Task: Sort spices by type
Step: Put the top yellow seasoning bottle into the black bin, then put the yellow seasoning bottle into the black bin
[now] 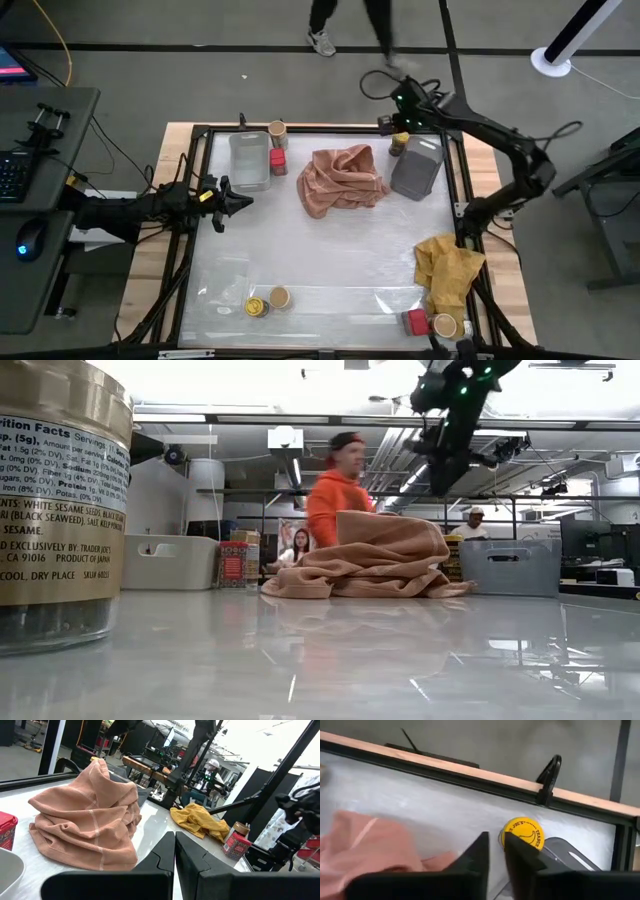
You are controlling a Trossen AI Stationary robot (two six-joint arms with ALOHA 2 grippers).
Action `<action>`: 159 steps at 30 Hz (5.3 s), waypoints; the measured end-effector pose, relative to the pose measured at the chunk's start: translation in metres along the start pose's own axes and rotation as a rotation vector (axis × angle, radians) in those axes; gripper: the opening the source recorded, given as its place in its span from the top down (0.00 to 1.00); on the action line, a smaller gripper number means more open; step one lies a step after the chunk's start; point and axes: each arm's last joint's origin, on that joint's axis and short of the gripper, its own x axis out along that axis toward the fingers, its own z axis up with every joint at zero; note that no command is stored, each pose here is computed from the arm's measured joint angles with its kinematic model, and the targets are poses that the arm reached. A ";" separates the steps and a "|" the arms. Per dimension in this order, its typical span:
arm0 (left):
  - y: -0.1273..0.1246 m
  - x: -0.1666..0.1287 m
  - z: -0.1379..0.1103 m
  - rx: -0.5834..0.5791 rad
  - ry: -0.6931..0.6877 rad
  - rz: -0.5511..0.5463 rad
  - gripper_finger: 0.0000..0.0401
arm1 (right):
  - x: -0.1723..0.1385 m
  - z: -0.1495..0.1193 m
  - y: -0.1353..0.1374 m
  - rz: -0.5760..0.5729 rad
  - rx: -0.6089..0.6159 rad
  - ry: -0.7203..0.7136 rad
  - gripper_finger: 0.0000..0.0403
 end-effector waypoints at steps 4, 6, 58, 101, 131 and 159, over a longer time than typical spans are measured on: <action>0.000 0.000 0.000 0.000 0.000 0.000 1.00 | 0.019 0.007 0.000 -0.027 0.032 0.049 0.62; 0.000 0.000 0.000 0.000 0.000 0.000 1.00 | 0.028 0.005 -0.002 -0.069 0.026 0.093 0.50; 0.000 0.000 0.000 0.000 0.000 0.000 1.00 | 0.036 0.063 0.003 -0.059 -0.120 0.215 0.47; 0.000 0.000 0.000 0.000 0.000 0.000 1.00 | 0.059 -0.048 -0.052 -0.206 0.179 0.245 0.46; -0.008 -0.003 0.022 -0.358 -0.234 -0.092 1.00 | -0.086 -0.017 -0.063 -0.069 0.113 -0.030 0.23; -0.140 0.075 0.149 0.015 1.101 -0.145 0.43 | -0.130 -0.036 -0.064 0.043 0.051 -0.146 0.23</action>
